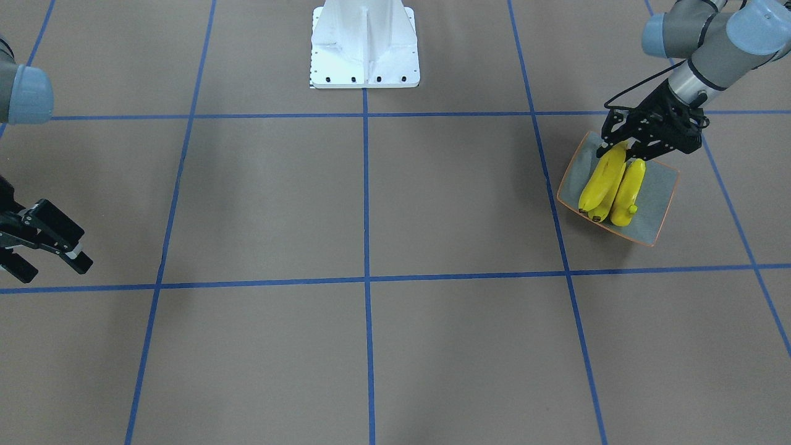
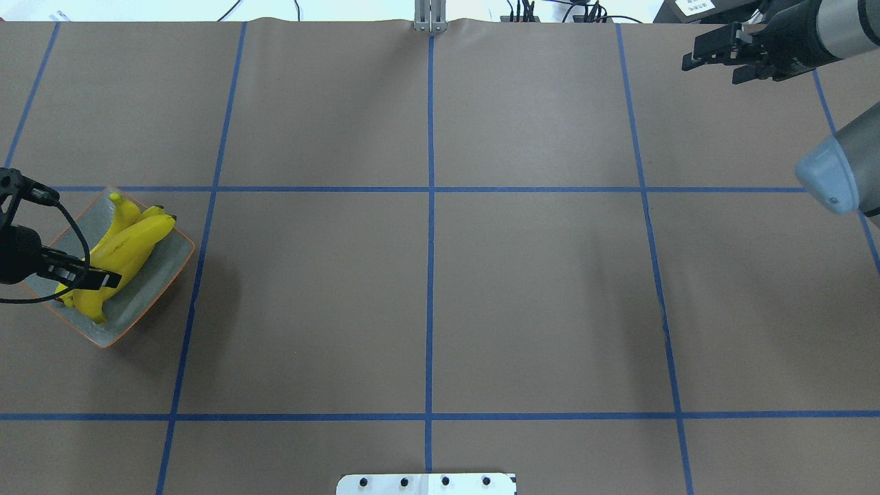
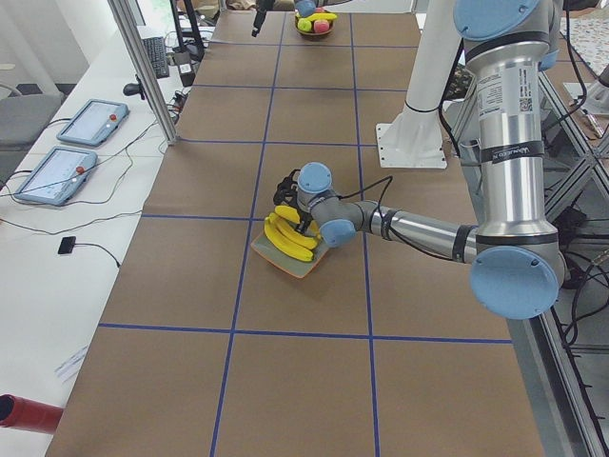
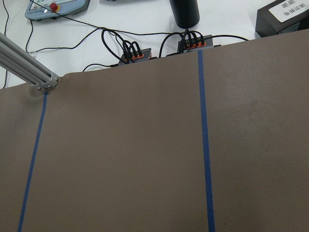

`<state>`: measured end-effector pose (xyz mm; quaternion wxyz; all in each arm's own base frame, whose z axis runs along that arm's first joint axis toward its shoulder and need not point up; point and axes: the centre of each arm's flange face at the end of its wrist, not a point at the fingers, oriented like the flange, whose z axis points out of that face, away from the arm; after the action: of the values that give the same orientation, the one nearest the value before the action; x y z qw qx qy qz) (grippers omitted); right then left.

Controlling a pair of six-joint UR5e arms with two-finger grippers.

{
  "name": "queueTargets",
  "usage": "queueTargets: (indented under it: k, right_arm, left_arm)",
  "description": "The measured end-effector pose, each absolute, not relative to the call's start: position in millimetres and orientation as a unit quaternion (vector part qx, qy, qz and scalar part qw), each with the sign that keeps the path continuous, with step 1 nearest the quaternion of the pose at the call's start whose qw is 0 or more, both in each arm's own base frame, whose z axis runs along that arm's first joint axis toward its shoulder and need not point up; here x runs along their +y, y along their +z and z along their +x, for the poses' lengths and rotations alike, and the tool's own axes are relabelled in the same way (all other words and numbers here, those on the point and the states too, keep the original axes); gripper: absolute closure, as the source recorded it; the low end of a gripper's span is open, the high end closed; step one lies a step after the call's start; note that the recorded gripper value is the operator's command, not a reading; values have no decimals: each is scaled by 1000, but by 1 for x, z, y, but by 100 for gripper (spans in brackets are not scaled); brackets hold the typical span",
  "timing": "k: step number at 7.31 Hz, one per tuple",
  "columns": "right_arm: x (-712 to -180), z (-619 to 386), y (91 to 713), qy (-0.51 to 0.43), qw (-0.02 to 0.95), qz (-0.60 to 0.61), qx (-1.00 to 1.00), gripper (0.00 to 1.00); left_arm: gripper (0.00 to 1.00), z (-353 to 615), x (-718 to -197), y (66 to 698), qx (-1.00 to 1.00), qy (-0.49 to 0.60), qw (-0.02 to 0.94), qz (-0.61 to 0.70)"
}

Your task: Transfer all bananas from basket to plate

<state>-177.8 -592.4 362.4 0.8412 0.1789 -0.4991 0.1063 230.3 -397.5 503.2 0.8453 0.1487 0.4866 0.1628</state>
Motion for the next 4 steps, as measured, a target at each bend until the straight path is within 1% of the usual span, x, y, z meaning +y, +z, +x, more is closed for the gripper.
queueTargets:
  k: [1, 4]
  right_arm:
    - [-593, -178, 363, 106, 841, 179, -499, 0]
    - [-596, -179, 364, 108, 842, 177, -498, 0]
  left_arm:
    - [0, 231, -400, 505, 482, 168, 847, 148]
    - [0, 233, -405, 500, 482, 176, 844, 157]
